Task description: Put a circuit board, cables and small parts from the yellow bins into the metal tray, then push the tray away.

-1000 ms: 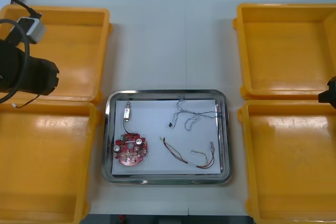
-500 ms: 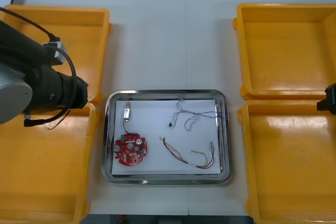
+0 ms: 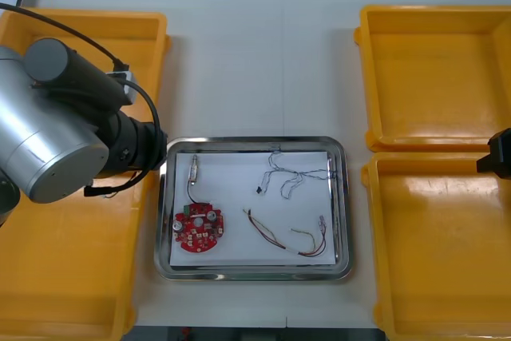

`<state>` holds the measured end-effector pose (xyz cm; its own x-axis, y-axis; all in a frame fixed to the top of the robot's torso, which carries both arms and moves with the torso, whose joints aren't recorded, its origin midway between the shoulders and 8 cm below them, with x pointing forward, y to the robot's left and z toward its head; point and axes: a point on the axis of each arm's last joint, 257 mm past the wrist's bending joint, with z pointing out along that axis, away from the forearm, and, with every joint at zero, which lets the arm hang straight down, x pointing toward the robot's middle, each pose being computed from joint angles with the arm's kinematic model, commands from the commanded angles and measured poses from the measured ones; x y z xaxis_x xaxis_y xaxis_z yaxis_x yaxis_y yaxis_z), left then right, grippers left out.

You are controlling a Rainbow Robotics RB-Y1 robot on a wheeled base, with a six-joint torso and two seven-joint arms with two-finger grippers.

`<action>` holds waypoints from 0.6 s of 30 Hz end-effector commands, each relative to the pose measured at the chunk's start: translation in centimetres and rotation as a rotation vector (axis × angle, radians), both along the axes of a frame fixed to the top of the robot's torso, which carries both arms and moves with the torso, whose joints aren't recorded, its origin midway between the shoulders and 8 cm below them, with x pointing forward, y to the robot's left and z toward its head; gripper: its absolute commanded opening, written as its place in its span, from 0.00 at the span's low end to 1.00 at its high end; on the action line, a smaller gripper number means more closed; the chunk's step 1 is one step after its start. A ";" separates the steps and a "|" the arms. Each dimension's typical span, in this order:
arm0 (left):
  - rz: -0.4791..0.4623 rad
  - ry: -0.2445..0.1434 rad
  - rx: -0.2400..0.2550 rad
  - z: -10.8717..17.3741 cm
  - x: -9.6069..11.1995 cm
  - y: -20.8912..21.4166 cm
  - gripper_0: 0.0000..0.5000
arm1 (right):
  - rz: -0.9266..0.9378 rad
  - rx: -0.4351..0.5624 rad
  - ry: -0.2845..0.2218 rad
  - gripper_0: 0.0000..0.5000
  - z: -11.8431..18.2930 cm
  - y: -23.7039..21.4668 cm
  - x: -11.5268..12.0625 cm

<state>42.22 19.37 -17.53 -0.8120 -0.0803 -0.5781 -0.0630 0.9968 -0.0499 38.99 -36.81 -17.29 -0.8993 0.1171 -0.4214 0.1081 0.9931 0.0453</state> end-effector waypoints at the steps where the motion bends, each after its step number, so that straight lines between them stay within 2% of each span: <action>1: 0.008 -0.057 -0.071 1.3 2.2 -3.6 0.00 | 0.006 -0.032 0.026 1.00 -0.8 -0.4 -0.4; 6: -0.007 -0.064 -0.103 1.0 2.5 -5.0 0.00 | 0.005 -0.025 0.044 1.00 -1.4 -0.5 -0.5; 18: -0.025 -0.041 -0.151 0.5 1.5 -8.8 0.00 | 0.019 -0.020 0.049 1.00 -1.6 -0.2 -0.7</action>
<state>43.52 13.63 -18.56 -0.8103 -0.0660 -0.5823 -0.0024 0.9940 -0.1094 38.83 -37.03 -18.24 -0.9102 0.1242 -0.3951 0.1180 0.9922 0.0401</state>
